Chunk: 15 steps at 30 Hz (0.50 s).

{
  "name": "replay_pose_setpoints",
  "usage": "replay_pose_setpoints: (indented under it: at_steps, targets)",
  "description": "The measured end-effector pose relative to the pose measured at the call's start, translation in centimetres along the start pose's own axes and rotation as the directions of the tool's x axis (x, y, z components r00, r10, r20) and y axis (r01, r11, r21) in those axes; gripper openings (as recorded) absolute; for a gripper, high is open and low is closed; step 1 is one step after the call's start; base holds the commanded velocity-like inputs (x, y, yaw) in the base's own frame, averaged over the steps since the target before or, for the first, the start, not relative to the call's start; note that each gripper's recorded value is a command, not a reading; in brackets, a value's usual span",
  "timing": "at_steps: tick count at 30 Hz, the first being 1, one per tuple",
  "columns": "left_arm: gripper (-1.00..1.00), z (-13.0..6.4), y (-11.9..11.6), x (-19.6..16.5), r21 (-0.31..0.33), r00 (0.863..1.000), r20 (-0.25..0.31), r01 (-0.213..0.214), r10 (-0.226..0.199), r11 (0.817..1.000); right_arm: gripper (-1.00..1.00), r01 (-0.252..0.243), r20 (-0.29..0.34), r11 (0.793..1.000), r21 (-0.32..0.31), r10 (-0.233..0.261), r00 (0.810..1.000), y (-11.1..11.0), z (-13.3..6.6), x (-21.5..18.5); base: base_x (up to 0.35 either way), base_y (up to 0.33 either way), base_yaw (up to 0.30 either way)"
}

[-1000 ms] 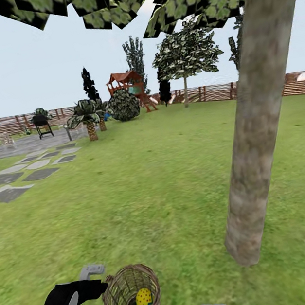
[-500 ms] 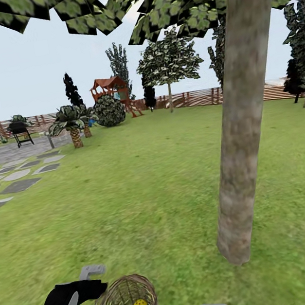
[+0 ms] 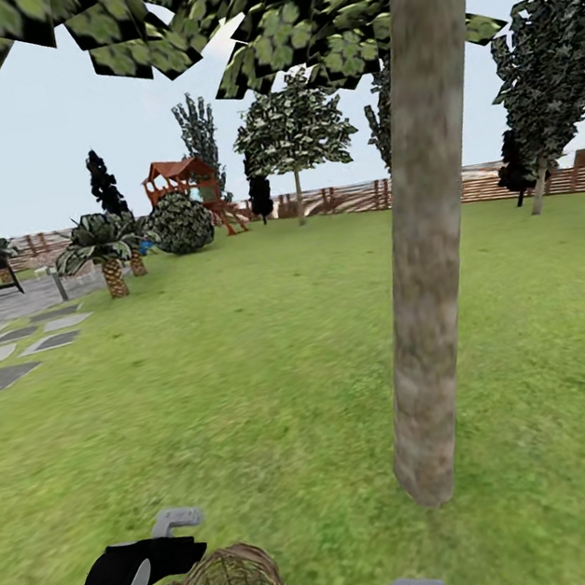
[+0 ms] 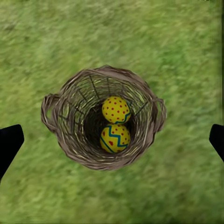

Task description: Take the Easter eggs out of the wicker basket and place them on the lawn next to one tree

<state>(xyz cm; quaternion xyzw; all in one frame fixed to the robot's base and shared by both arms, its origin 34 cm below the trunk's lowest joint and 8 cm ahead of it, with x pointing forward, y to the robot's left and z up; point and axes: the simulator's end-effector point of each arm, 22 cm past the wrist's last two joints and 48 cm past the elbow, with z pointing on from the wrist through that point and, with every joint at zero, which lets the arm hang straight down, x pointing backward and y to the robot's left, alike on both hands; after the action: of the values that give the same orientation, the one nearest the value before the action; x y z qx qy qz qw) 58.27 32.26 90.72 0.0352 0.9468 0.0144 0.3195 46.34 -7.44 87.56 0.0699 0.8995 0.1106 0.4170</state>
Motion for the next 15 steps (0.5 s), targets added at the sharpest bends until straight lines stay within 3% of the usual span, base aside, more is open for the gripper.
replay_pose_setpoints:
  at_steps: [5, 15]
  targets:
    - [1.0, -0.16, 0.01, -0.18, 0.0, 1.0, 0.005, 0.0, 0.0, 1.0, 1.0, 0.0, 0.005, 1.0, 0.001, 0.0, 1.0, 0.0, -0.04, -0.23, 0.0, 0.126, -0.146]
    - [1.0, -0.19, 0.04, -0.21, -0.002, 1.0, 0.006, 0.0, 0.0, 1.0, 1.0, 0.001, 0.001, 1.0, 0.001, -0.001, 1.0, 0.06, -0.05, -0.16, 0.0, 0.006, -0.005]
